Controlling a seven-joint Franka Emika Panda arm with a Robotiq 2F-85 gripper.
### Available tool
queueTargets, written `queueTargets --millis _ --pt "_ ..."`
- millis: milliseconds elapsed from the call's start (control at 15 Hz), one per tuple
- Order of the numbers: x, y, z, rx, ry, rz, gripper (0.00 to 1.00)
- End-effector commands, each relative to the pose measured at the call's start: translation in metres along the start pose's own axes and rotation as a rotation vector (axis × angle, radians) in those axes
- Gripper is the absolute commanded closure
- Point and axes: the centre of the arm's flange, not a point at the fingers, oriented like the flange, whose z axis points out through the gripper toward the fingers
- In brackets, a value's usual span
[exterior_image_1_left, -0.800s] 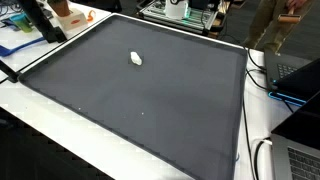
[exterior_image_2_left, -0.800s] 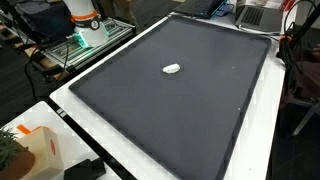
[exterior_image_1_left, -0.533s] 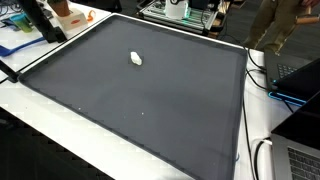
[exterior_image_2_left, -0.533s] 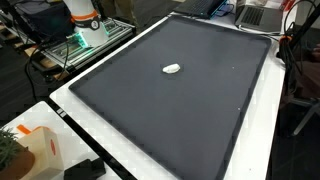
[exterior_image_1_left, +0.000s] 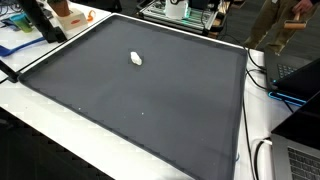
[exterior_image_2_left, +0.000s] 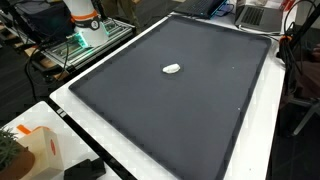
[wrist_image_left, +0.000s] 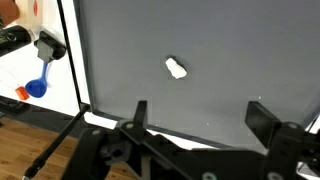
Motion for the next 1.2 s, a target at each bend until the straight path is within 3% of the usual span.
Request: queueTargets --millis 0,400,1000,1067,1133 --pt "0.0 0.0 0.0 0.0 0.0 0.0 0.0" --pt "0.015 -0.011 0.057 0.142 0.071 0.114 0.0" --pt "0.003 -0.003 0.167 0.195 0.038 0.121 0.0" --pt "0.007 -0.001 0.175 0.222 0.006 0.134 0.0" --pt "0.015 -0.003 0.142 0.171 0.04 0.13 0.0"
